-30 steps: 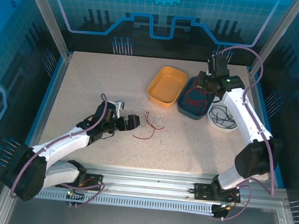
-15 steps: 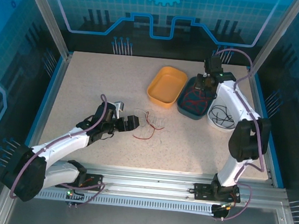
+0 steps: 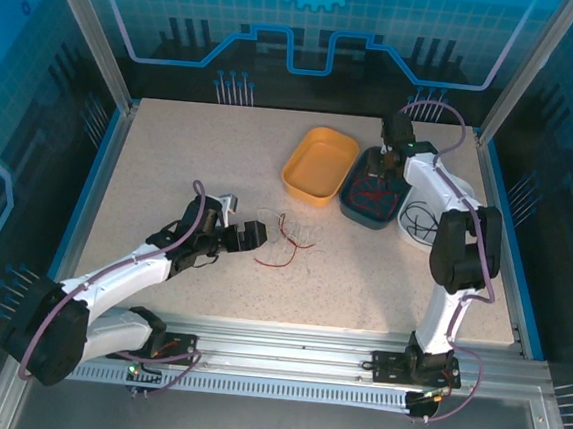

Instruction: Untangle the cables

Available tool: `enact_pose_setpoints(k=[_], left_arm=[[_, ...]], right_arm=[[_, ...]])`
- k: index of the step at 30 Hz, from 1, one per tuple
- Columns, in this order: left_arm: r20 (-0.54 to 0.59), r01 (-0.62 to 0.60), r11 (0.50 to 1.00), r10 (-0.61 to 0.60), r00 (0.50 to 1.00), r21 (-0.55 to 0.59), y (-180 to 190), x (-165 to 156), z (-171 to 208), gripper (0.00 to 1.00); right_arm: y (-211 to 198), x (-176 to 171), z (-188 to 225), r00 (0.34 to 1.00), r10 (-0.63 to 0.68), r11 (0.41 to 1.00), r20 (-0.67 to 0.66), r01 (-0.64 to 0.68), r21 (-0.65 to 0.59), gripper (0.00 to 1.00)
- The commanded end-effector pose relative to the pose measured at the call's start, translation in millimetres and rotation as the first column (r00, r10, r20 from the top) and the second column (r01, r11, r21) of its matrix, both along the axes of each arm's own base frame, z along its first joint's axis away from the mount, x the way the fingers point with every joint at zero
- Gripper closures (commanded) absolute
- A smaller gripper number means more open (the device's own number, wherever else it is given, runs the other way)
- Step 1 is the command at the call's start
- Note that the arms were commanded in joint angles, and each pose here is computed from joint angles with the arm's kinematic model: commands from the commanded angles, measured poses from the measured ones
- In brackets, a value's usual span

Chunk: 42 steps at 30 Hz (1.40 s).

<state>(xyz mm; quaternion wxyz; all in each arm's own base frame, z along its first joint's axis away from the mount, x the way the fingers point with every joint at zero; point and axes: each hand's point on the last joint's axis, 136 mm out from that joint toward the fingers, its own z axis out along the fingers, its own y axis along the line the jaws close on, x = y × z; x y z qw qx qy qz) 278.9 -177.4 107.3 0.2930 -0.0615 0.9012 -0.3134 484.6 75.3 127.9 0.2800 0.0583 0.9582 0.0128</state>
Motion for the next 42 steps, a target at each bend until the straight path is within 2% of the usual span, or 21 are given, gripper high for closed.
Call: enact_pose_setpoints(k=[1, 11, 13, 20, 29, 35, 42], left_arm=[[-0.009, 0.003, 1.0, -0.003, 1.0, 0.021, 2, -4, -4, 0.01], [-0.014, 0.001, 1.0, -0.001, 1.0, 0.027, 4, -6, -6, 0.01], [-0.016, -0.002, 0.999, 0.003, 1.0, 0.035, 5, -7, -7, 0.01], [-0.015, -0.007, 0.999, 0.008, 1.0, 0.043, 8, -8, -7, 0.01], [-0.008, -0.012, 0.999, 0.012, 1.0, 0.048, 10, -9, -4, 0.01], [-0.012, -0.03, 0.998, 0.03, 0.999, 0.048, 13, -11, -5, 0.01], [-0.009, -0.045, 0.997, 0.046, 0.999, 0.061, 17, -10, -7, 0.01]], right_arm=[[-17, -2, -21, 0.996, -0.057, 0.998, -0.063, 0.055, -0.035, 1.0], [-16, -3, -44, 0.99, -0.068, 0.998, -0.127, 0.065, -0.025, 1.0], [-14, -3, -39, 0.991, -0.055, 0.998, -0.123, 0.054, -0.016, 0.96], [-11, -8, 7, 0.998, -0.042, 0.999, -0.037, 0.042, -0.014, 0.68], [-1, -34, 78, 0.995, -0.023, 1.0, 0.098, 0.024, -0.003, 0.6], [44, -68, 106, 0.985, 0.091, 0.995, 0.146, -0.095, 0.017, 0.6], [115, -117, 87, 0.966, 0.232, 0.97, 0.115, -0.238, 0.046, 0.6]])
